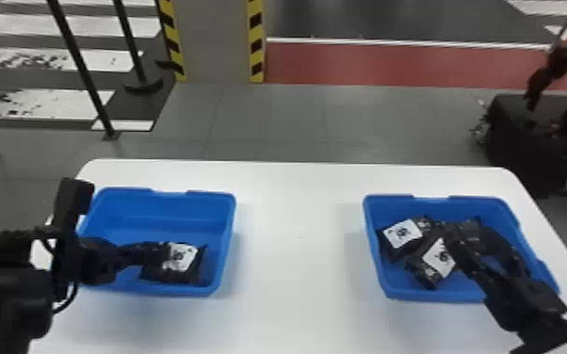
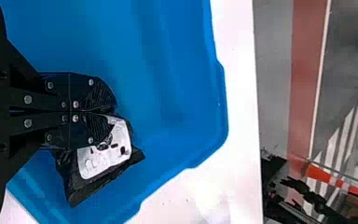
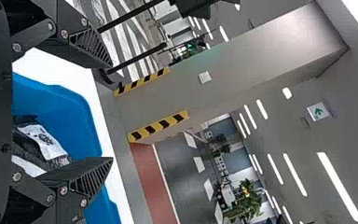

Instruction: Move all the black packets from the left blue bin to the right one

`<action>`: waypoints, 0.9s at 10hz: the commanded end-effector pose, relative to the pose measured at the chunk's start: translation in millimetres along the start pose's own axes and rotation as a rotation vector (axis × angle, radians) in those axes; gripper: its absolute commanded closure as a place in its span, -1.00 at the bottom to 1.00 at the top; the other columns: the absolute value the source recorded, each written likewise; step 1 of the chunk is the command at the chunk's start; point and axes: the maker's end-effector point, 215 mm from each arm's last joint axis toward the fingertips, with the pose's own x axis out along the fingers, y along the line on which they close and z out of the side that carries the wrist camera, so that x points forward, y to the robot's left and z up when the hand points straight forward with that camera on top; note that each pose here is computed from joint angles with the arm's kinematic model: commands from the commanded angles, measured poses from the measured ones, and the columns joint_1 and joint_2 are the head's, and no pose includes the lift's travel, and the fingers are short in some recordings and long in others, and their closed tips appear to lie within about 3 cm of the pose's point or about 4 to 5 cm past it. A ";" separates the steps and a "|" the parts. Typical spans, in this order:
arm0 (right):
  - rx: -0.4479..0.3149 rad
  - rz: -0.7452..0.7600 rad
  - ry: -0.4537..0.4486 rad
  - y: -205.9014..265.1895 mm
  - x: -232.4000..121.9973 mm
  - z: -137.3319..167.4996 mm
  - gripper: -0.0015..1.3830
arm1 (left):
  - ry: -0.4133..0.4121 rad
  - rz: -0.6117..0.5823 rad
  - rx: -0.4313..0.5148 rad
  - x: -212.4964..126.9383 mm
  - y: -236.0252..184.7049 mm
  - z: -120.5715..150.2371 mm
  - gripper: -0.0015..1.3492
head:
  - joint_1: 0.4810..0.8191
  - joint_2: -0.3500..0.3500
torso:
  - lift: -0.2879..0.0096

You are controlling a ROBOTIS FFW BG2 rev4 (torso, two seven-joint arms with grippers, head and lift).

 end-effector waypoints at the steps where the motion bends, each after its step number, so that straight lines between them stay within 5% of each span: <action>1: 0.029 0.038 -0.012 17.4 5.0 2.7 -0.50 | -0.088 -0.042 0.005 -22.7 -25.6 17.9 0.78 | 0.27 0.04 | 0.20; 4: 0.109 0.168 0.008 75.5 21.3 -7.0 -0.50 | -0.245 -0.160 0.042 -28.6 -77.0 56.1 0.79 | 0.27 0.07 | 0.20; 9: 0.190 0.344 0.087 144.5 44.6 -33.6 -0.50 | -0.330 -0.448 0.029 38.2 -175.9 80.8 0.78 | 0.27 0.00 | 0.20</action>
